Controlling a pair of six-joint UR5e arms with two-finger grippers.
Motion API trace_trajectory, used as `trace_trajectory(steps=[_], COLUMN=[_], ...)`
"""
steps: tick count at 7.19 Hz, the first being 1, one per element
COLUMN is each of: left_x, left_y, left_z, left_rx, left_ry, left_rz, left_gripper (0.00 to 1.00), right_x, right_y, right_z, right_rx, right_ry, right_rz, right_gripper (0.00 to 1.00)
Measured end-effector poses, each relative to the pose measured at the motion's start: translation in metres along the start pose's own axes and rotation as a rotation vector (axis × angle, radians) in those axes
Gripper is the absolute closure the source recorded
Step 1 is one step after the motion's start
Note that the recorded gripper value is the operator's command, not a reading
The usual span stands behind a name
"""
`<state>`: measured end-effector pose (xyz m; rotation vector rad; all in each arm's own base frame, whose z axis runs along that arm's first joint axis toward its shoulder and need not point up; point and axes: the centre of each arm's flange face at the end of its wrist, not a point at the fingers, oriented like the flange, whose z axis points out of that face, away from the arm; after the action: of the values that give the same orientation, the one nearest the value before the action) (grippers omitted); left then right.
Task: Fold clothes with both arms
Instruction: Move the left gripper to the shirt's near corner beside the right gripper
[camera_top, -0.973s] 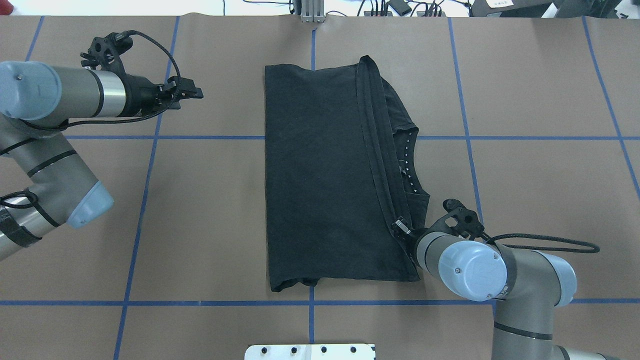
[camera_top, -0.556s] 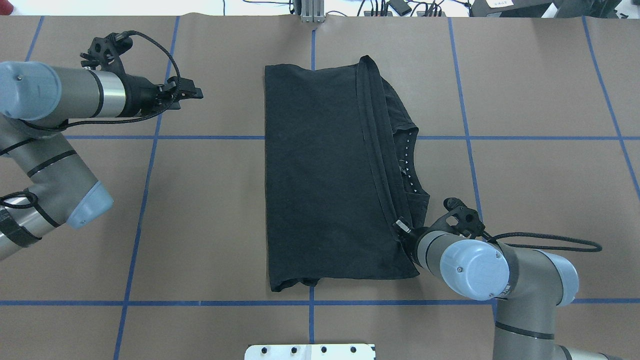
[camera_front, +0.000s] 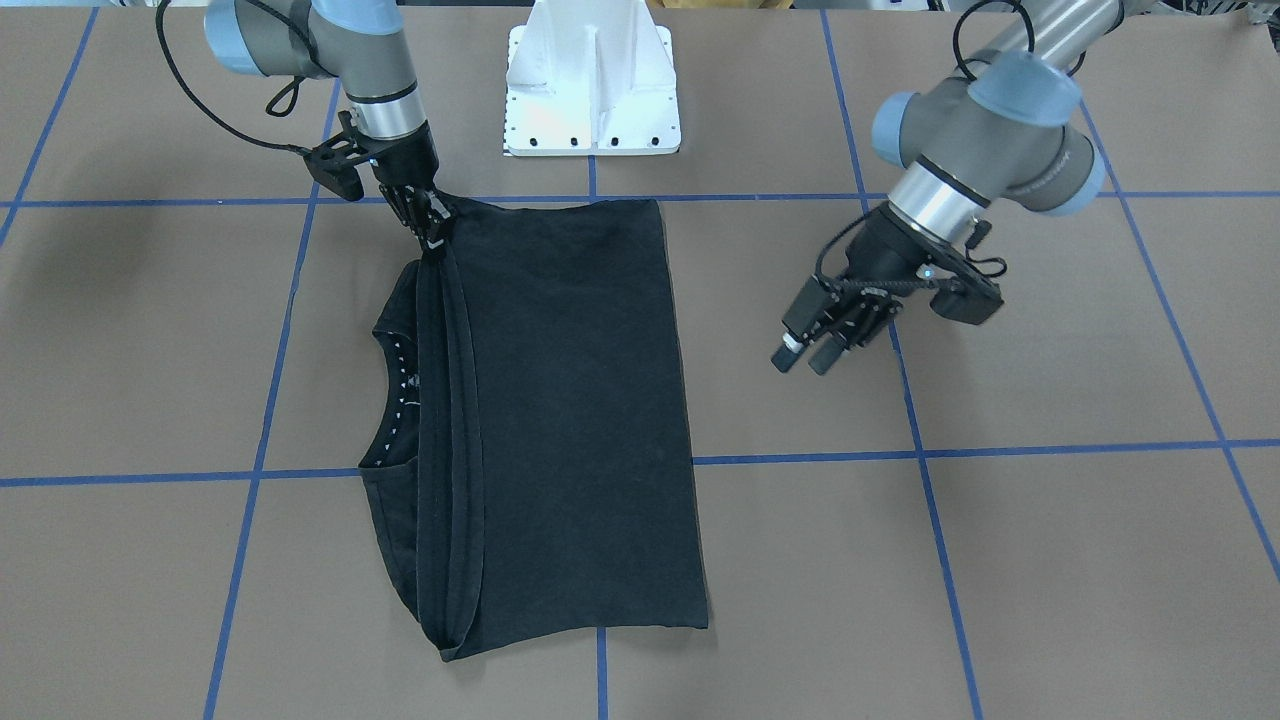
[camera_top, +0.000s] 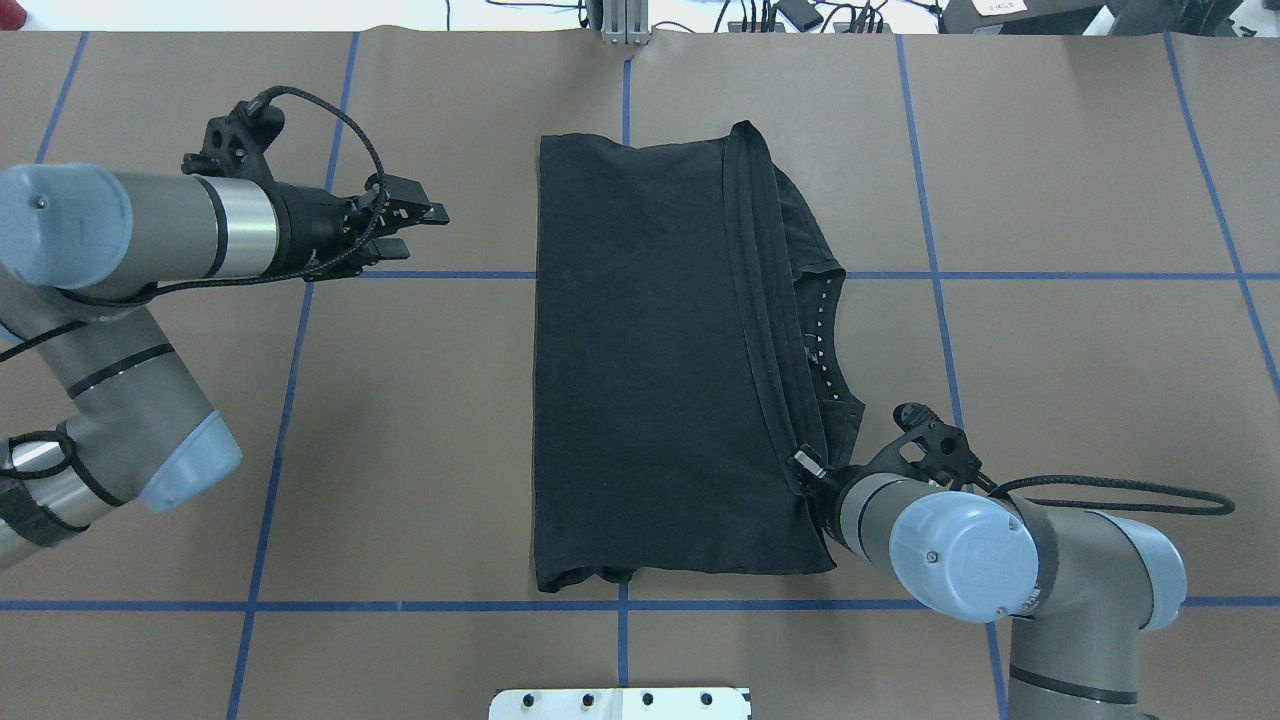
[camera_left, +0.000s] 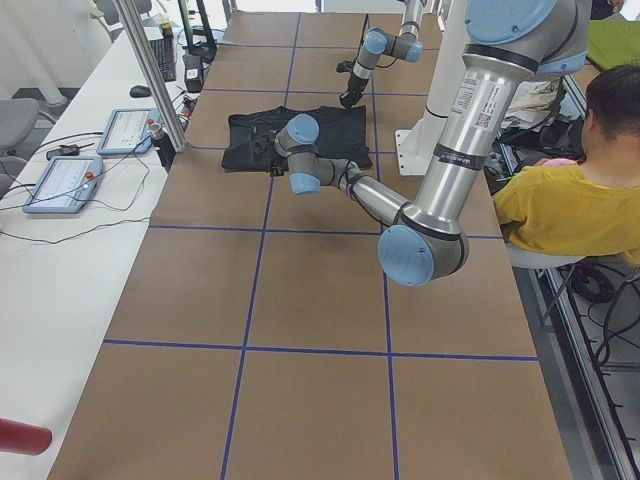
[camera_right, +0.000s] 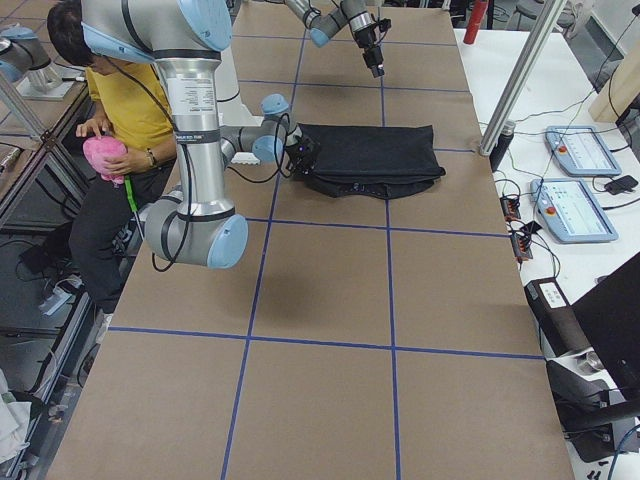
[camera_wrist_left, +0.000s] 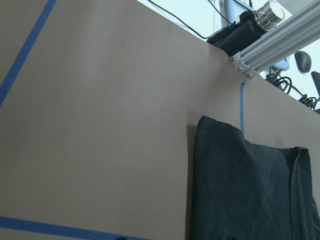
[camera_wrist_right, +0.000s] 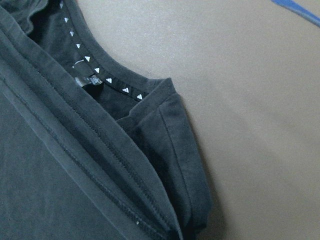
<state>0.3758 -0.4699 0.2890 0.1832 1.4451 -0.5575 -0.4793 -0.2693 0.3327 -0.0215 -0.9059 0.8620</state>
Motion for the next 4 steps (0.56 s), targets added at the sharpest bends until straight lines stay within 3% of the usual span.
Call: trace_trajectory(steps=[2, 4], left_x=[-0.003, -0.018], left_y=[0.092, 0.165], left_z=[-0.001, 0.014], left_rx=[-0.022, -0.029], left_ry=[0.035, -0.035], left_rz=[-0.121, -0.178], left_gripper=[0.30, 0.31], right_x=[0.002, 0.003], right_y=[0.006, 0.006], right_z=[-0.007, -0.007], right_rx=[-0.009, -0.009], right_ry=[0.010, 0.013], right_rz=[-0.003, -0.004], right_gripper=[1.00, 1.00])
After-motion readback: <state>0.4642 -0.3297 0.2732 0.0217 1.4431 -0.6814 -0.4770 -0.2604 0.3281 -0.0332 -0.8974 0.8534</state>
